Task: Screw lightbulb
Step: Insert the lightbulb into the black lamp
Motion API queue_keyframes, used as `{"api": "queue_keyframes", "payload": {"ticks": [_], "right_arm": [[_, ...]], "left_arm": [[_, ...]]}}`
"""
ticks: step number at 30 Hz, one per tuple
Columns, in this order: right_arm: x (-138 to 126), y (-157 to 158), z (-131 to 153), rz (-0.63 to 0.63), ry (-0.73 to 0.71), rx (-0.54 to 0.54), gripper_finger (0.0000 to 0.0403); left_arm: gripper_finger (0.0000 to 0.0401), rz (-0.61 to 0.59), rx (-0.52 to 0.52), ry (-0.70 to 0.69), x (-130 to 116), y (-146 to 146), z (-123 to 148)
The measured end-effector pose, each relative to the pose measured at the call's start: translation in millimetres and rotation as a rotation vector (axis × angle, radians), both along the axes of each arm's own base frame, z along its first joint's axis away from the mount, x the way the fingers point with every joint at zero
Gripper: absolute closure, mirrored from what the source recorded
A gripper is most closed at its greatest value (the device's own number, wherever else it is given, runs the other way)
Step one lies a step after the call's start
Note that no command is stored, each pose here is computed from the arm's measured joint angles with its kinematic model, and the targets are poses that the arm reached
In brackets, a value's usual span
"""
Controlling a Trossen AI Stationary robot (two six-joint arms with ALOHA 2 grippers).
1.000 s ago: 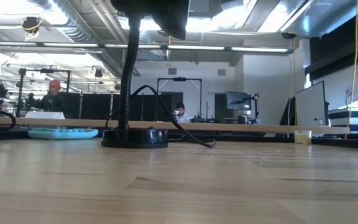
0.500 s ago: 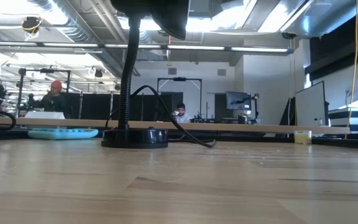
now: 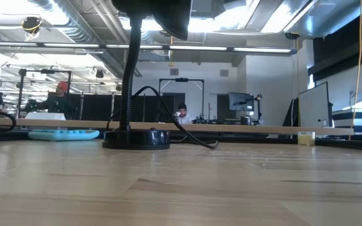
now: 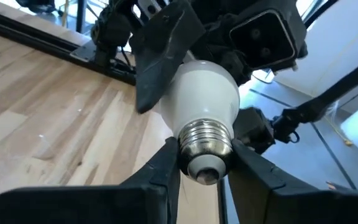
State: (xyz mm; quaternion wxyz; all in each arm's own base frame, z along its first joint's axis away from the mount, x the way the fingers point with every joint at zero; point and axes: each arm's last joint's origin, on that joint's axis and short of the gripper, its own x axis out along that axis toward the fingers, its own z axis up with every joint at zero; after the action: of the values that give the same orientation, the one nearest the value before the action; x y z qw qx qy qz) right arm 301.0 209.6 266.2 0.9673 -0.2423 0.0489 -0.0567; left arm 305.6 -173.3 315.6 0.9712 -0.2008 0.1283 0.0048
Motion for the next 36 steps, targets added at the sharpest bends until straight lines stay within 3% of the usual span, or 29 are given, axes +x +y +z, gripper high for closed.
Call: {"api": "queue_keyframes", "payload": {"ticks": [3,7,14,17,31,36], "right_arm": [[-1,0,0,-0.026,0.002,-0.027,0.009],[-15,9,6,-0.085,0.014,-0.16,0.0088],[-28,21,9,-0.062,0.106,-0.681,0.0087],[-27,20,11,-0.053,0.124,-0.823,0.0087],[-24,20,15,0.021,0.091,-1.031,0.0086],[-24,20,15,0.024,0.092,-1.037,0.0087]], "left_arm": [[0.0311,0.0,0.004,0.001,0,0,0],[0.0311,0.005,-0.014,-0.007,-2,1,4],[0.0311,-0.008,-0.076,-0.015,-5,3,9],[0.0311,-0.02,-0.111,-0.023,-5,3,11],[0.0311,-0.007,-0.158,-0.032,-5,3,12],[0.0311,-0.006,-0.16,-0.031,-5,3,12]]}}
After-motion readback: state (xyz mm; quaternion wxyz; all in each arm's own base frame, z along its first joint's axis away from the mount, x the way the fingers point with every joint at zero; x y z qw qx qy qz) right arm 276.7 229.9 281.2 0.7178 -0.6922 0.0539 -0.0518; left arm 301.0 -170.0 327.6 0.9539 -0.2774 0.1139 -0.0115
